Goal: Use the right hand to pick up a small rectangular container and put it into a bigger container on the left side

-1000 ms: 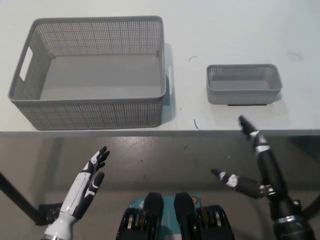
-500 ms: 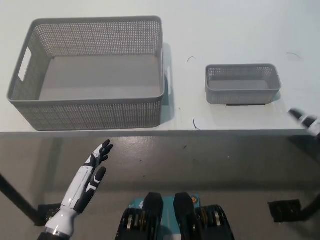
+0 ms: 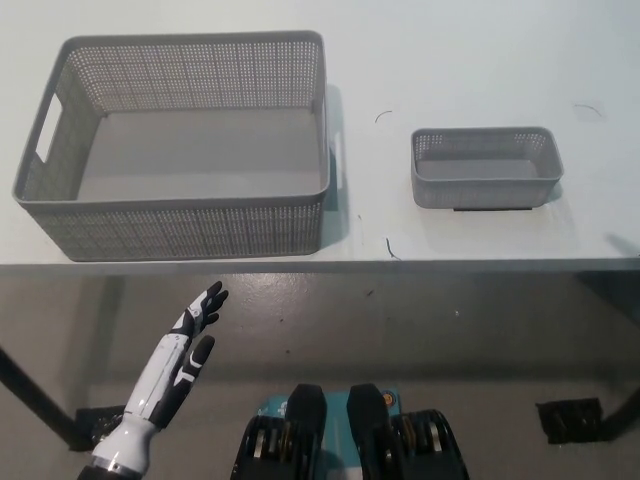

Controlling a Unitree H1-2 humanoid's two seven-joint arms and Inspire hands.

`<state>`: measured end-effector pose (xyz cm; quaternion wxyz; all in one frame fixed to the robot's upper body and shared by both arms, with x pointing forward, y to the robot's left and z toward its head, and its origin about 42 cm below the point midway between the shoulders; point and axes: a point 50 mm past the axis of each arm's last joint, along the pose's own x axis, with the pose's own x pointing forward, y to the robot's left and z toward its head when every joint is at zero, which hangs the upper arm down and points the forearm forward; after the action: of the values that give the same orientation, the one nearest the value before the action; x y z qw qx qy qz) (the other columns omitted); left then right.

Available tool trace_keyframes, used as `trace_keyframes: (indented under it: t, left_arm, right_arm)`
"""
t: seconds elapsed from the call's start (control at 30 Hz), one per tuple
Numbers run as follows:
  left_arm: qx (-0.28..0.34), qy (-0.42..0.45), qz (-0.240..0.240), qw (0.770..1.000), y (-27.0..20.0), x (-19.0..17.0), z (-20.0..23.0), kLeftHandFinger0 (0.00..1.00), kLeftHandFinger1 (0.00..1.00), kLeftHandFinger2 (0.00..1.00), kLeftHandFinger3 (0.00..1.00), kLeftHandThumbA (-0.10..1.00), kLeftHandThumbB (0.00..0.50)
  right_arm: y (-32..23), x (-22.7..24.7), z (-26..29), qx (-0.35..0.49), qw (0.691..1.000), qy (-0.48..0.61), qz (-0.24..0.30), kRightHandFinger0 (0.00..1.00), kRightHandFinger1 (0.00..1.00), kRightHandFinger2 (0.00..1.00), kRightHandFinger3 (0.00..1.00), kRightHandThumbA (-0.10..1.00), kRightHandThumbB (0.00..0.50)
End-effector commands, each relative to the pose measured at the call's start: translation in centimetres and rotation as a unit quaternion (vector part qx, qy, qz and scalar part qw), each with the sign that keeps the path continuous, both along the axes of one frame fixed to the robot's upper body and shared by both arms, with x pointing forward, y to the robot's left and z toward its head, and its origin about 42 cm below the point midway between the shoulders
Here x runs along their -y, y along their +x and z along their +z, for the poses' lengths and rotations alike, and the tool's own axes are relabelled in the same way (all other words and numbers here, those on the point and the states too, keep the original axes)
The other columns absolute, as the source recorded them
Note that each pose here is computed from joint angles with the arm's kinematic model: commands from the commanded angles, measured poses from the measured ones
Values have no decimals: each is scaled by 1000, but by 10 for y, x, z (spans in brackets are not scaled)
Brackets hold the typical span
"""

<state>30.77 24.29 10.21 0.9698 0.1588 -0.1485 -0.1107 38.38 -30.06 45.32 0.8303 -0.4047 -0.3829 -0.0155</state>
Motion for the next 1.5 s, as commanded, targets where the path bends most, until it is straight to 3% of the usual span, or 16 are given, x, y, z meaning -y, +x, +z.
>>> trace_keyframes:
  t: [0.0, 0.07, 0.17, 0.23, 0.27, 0.3, 0.37, 0.47, 0.53, 0.57, 0.73, 0.77, 0.93, 0.97, 1.33, 1.47]
  left_arm:
    - [40, -1, -10, 999, 4, -1, 18, 1000, 1000, 1000, 1000, 1000, 351]
    - [42, 2, -10, 999, 5, -1, 17, 1000, 1000, 1000, 1000, 1000, 343]
    - [37, 2, -9, 999, 5, -2, 17, 1000, 1000, 1000, 1000, 1000, 340]
    - [37, 2, -7, 999, 4, -4, 15, 1000, 1000, 1000, 1000, 1000, 343]
    - [37, 2, -6, 999, 3, -4, 15, 1000, 1000, 1000, 1000, 1000, 343]
    - [39, 2, -6, 999, 3, -4, 15, 1000, 1000, 1000, 1000, 1000, 343]
    - [39, 2, -6, 999, 3, -4, 15, 1000, 1000, 1000, 1000, 1000, 343]
    - [36, 2, -3, 999, 0, -5, 11, 1000, 1000, 1000, 1000, 1000, 339]
    - [35, 4, -2, 999, -2, -5, 10, 1000, 1000, 1000, 1000, 1000, 333]
    - [36, 6, -2, 999, -2, -5, 10, 1000, 1000, 1000, 1000, 1000, 335]
    - [36, 10, 0, 999, -5, -6, 9, 1000, 1000, 1000, 1000, 1000, 329]
    - [34, 11, 1, 999, -7, -6, 7, 1000, 1000, 1000, 1000, 1000, 327]
    - [31, 13, 1, 999, -10, -7, 7, 1000, 1000, 1000, 1000, 1000, 317]
    - [30, 14, 1, 999, -10, -7, 7, 1000, 1000, 1000, 1000, 1000, 317]
    - [25, 17, -5, 1000, -12, -7, 5, 1000, 1000, 1000, 1000, 1000, 293]
    - [23, 19, -4, 1000, -12, -6, 5, 1000, 1000, 1000, 1000, 1000, 289]
  right_arm:
    - [59, -19, 133, -187, 968, -165, -34, 1000, 1000, 1000, 1000, 1000, 341]
    - [85, -30, 132, -247, 951, -182, -44, 1000, 1000, 1000, 1000, 1000, 352]
    - [126, -43, 128, -322, 914, -240, -58, 1000, 1000, 1000, 1000, 1000, 432]
    - [143, -56, 124, -359, 894, -259, -66, 1000, 1000, 1000, 1000, 1000, 451]
    - [147, -60, 123, -366, 890, -264, -67, 1000, 1000, 1000, 1000, 1000, 453]
    - [155, -69, 119, -371, 875, -302, -67, 1000, 1000, 1000, 1000, 1000, 404]
    - [162, -75, 117, -373, 860, -342, -68, 1000, 1000, 1000, 1000, 1000, 395]
    - [181, -95, 106, -411, 817, -399, -65, 1000, 1000, 1000, 1000, 1000, 331]
    - [188, -108, 101, -438, 784, -431, -89, 1000, 1000, 1000, 1000, 1000, 342]
    - [190, -114, 98, -445, 774, -438, -105, 1000, 1000, 1000, 1000, 1000, 388]
    - [196, -132, 88, -465, 762, -440, -99, 1000, 1000, 1000, 1000, 1000, 358]
    - [198, -137, 84, -471, 757, -440, -108, 1000, 1000, 1000, 1000, 1000, 385]
    - [204, -146, 68, -483, 753, -427, -133, 1000, 1000, 1000, 1000, 1000, 390]
    - [206, -146, 61, -478, 748, -440, -134, 1000, 1000, 1000, 1000, 1000, 415]
    - [214, -146, 6, -508, 742, -415, -138, 1000, 1000, 1000, 1000, 1000, 408]
    - [216, -147, -11, -508, 741, -413, -149, 1000, 1000, 1000, 1000, 1000, 438]
